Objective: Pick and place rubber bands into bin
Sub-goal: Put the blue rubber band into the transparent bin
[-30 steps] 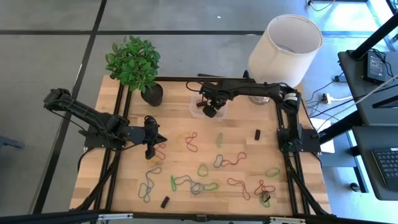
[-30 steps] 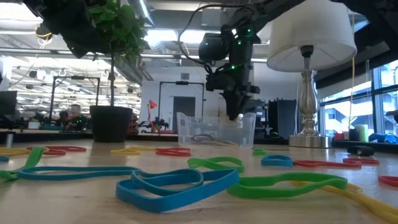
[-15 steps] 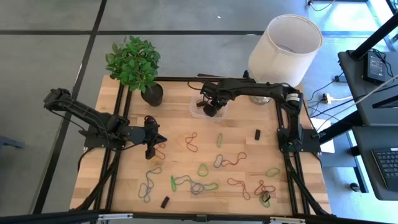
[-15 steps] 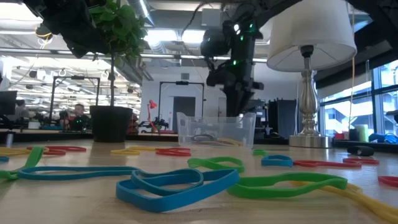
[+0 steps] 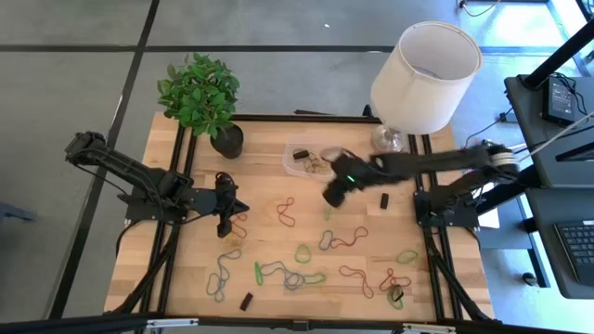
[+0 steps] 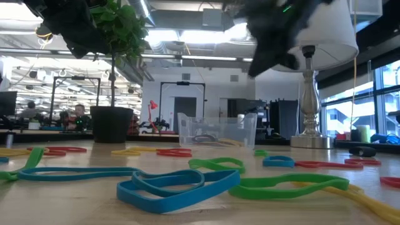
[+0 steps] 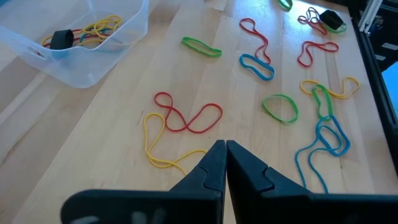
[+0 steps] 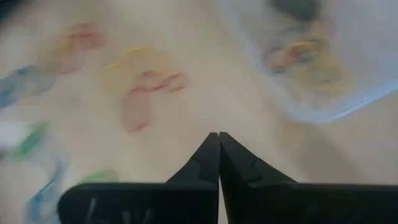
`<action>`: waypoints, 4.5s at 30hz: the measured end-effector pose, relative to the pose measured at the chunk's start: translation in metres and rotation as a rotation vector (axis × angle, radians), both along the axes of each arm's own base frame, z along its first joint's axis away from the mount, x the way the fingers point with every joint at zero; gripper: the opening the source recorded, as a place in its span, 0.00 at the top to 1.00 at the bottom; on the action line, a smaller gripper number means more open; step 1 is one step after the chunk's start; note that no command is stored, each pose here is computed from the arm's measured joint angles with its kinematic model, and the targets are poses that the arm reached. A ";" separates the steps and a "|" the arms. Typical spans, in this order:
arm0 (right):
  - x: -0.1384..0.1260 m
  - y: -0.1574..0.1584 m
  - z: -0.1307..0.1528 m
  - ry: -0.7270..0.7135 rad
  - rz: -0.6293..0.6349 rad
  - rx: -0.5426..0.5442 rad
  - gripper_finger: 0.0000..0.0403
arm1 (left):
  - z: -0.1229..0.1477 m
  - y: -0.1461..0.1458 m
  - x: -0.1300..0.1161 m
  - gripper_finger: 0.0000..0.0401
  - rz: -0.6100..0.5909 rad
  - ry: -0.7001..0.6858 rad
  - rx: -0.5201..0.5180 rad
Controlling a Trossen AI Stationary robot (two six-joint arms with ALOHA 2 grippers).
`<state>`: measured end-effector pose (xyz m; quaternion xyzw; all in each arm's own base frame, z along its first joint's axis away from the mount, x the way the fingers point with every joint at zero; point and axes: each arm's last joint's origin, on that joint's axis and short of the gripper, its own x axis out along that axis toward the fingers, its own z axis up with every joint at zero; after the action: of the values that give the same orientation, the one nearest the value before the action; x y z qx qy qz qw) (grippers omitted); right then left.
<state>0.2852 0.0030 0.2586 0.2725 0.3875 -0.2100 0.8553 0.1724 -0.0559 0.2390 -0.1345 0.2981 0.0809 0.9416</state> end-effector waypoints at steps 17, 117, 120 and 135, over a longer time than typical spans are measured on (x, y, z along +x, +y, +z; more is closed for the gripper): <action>-0.083 0.091 -0.047 0.066 0.160 0.187 0.99 | 0.015 -0.011 0.014 0.99 -0.092 -0.010 0.117; -0.114 0.128 -0.049 0.142 0.639 -0.045 0.99 | -0.103 -0.103 0.051 0.99 0.304 1.067 -0.364; -0.114 0.129 -0.049 0.141 0.639 -0.045 0.99 | -0.087 -0.113 0.066 0.99 0.273 1.005 -0.398; -0.110 0.131 -0.046 0.083 0.611 -0.013 0.99 | 0.053 -0.094 0.127 0.99 0.282 0.672 -0.249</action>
<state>0.1749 0.1342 0.2123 0.1293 0.4847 0.0435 0.8640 0.2989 -0.1495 0.2917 -0.2536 0.5762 0.2122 0.7475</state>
